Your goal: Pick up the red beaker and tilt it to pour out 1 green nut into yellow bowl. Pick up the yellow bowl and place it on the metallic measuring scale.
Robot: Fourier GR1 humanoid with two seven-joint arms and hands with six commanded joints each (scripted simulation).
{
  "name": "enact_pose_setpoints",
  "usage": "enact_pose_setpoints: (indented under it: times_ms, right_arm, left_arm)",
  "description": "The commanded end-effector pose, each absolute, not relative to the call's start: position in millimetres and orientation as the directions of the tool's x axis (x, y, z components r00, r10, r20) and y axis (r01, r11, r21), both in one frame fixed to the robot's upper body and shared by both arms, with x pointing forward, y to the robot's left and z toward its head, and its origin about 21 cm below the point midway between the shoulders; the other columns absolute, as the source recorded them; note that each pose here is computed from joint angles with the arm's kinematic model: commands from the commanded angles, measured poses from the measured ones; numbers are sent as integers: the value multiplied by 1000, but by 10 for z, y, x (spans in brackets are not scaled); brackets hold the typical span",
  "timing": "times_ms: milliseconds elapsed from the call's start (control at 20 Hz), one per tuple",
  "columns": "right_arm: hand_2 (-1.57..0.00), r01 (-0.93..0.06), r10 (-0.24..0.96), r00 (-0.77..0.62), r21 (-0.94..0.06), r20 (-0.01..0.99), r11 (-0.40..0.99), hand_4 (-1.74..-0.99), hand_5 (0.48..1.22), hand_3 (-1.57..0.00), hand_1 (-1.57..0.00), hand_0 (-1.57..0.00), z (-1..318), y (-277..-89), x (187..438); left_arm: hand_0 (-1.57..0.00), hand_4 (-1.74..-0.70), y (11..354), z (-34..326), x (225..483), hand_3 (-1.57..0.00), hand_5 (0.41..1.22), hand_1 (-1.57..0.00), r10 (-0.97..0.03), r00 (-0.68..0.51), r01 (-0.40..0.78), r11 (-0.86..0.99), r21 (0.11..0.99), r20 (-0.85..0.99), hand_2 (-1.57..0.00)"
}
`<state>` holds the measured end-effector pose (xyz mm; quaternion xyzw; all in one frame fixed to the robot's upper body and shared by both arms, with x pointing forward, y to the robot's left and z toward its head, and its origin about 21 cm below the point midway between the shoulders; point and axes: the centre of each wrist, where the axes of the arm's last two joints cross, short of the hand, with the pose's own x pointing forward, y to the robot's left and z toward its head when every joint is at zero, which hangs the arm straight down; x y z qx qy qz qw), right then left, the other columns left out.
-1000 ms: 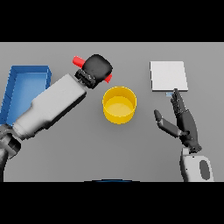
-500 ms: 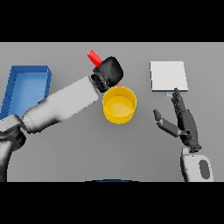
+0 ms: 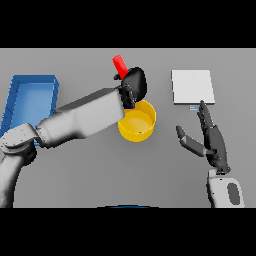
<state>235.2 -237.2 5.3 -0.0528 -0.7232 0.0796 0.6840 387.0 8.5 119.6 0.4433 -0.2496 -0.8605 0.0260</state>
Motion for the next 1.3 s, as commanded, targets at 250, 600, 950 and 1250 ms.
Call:
enact_pose_setpoints:
  times_ms: [250, 600, 950, 1250]
  right_arm:
    - [1, -31, 200, -37, -201, 979, 979, -1245, 585, 1, 1, 1, -4, -2362, 2358]
    - [1, -41, 188, -84, -192, 978, 980, -1219, 601, 1, 1, 1, 51, -2360, 2420]
    - [1, -66, 163, -91, -169, 982, 983, -1266, 639, 1, 1, 1, 53, -2354, 2394]
    - [1, -94, 179, -124, -191, 976, 977, -1313, 652, 1, 1, 1, 83, -2354, 2434]
  left_arm:
    - [-1571, -1741, 79, 1255, 3940, -1570, 1221, -1571, -193, -566, -212, -906, 368, -801, -1571]
    - [-1571, -1686, 97, 1884, 4104, -1571, 1181, -1390, -261, -467, -274, -866, 418, -845, -1379]
    - [-1571, -1553, 446, 3203, 4441, -1424, 1213, -1492, -554, -228, -261, -758, 598, -801, -1487]
    - [-1571, -1674, 1739, 3564, 4776, -1440, 1219, -1550, -969, -25, -30, -246, 969, -247, -1549]
